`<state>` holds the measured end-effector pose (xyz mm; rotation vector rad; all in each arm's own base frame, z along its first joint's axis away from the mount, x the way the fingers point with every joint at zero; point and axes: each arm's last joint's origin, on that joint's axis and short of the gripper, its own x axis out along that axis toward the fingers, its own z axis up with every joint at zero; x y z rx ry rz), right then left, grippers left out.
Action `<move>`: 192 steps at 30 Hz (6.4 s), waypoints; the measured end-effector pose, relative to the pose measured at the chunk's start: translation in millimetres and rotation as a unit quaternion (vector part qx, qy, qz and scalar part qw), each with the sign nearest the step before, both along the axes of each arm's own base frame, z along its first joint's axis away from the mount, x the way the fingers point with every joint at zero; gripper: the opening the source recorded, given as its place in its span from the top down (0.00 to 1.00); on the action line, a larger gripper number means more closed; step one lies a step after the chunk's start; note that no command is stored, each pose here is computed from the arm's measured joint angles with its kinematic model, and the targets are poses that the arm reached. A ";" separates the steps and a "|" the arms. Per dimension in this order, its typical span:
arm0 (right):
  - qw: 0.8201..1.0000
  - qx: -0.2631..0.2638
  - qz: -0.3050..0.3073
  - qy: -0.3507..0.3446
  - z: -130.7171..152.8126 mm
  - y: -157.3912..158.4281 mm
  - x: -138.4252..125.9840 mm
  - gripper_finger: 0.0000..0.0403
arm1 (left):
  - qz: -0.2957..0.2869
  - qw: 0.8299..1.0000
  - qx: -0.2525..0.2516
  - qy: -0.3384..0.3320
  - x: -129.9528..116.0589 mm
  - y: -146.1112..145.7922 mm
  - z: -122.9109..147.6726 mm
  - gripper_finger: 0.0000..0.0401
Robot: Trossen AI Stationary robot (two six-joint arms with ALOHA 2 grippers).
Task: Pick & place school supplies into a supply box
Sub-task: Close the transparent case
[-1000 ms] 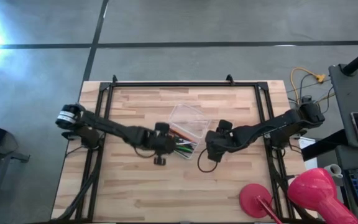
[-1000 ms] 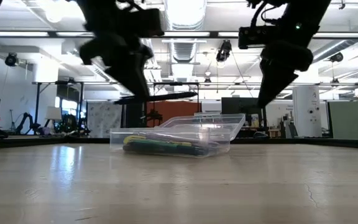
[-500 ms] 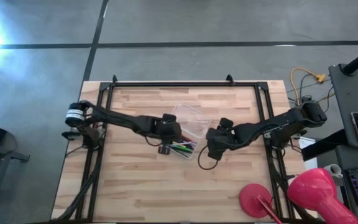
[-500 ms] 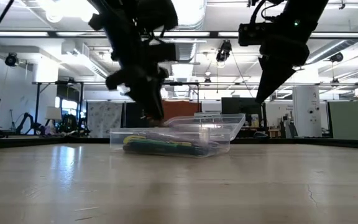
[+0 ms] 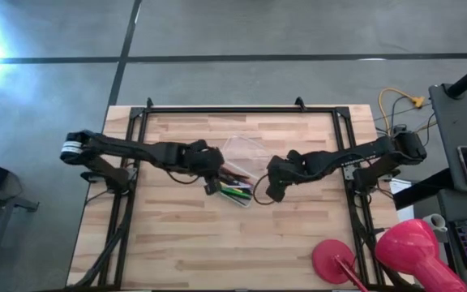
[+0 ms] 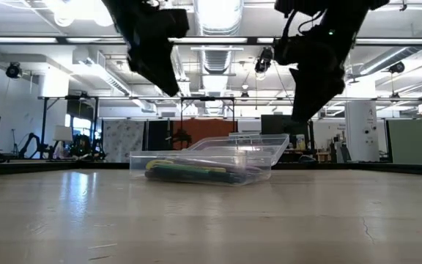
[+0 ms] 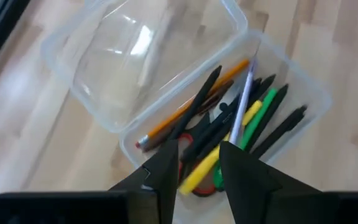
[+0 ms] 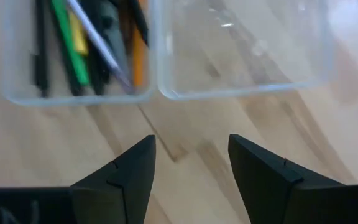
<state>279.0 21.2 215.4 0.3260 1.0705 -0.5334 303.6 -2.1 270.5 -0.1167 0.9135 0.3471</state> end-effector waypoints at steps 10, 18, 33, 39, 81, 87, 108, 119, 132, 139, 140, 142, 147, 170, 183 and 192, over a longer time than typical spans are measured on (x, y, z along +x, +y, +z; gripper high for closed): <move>0.989 -0.006 0.041 -0.141 50.1 -34.7 -7.8 0.52 | 0.020 0.995 -0.033 -0.089 -48.1 -5.7 31.3 0.75; 0.978 -0.059 0.016 -0.201 100.8 -62.1 -65.9 0.52 | 0.065 0.985 -0.074 -0.144 -108.1 -1.2 15.5 0.75; 0.927 -0.037 0.040 -0.370 152.4 -48.5 -139.7 0.52 | 0.109 0.909 -0.197 -0.350 -158.2 0.7 -11.3 0.75; 0.926 0.044 0.077 -0.367 128.8 -45.0 -133.3 0.52 | 0.083 0.900 -0.190 -0.384 -163.1 0.6 -31.5 0.75; 0.868 0.055 -0.264 -0.418 67.0 -70.5 -91.3 0.55 | 0.044 0.928 -0.287 -0.233 -72.2 -15.0 -30.1 0.75; 0.902 0.047 -0.279 -0.325 40.9 -83.4 -81.5 0.81 | 0.099 0.930 -0.311 -0.167 -70.1 -15.8 -56.9 0.86; 0.922 0.197 -0.290 -0.167 -57.2 -163.9 -34.9 0.98 | 0.198 0.904 -0.373 -0.066 -73.0 -46.0 -115.9 1.00; 0.920 0.250 -0.246 -0.176 -58.3 -171.2 -14.8 0.98 | 0.203 0.893 -0.392 -0.089 -46.4 -51.5 -147.5 1.00; 0.925 0.254 -0.205 -0.192 -29.6 -168.4 -14.2 0.98 | 0.214 0.902 -0.353 -0.123 -32.9 -49.9 -142.2 1.00; 0.931 0.178 -0.278 -0.157 -40.2 -173.3 -24.7 0.98 | 0.214 0.902 -0.354 -0.123 -33.0 -50.3 -142.1 1.00; 0.929 0.188 -0.277 -0.156 -42.6 -174.7 -24.4 0.98 | 0.215 0.902 -0.354 -0.123 -33.1 -50.3 -142.2 1.00; 0.927 0.216 -0.269 -0.146 -49.9 -176.2 -23.9 0.98 | 0.214 0.902 -0.353 -0.123 -33.0 -50.2 -142.1 1.00; 0.916 0.279 -0.260 -0.125 -70.0 -173.7 -16.8 0.98 | 0.215 0.903 -0.352 -0.124 -33.0 -50.0 -142.1 1.00; 0.908 0.336 -0.149 -0.200 -37.6 -126.4 10.5 0.98 | 0.220 0.906 -0.332 -0.143 -29.2 -47.6 -138.2 1.00; 0.902 0.346 -0.090 -0.242 -7.2 -98.4 39.0 0.98 | 0.221 0.906 -0.329 -0.146 -28.6 -47.3 -137.5 1.00; 0.907 0.335 -0.077 -0.245 -0.7 -80.7 52.3 0.98 | 0.216 0.910 -0.316 -0.158 -25.1 -47.3 -133.5 1.00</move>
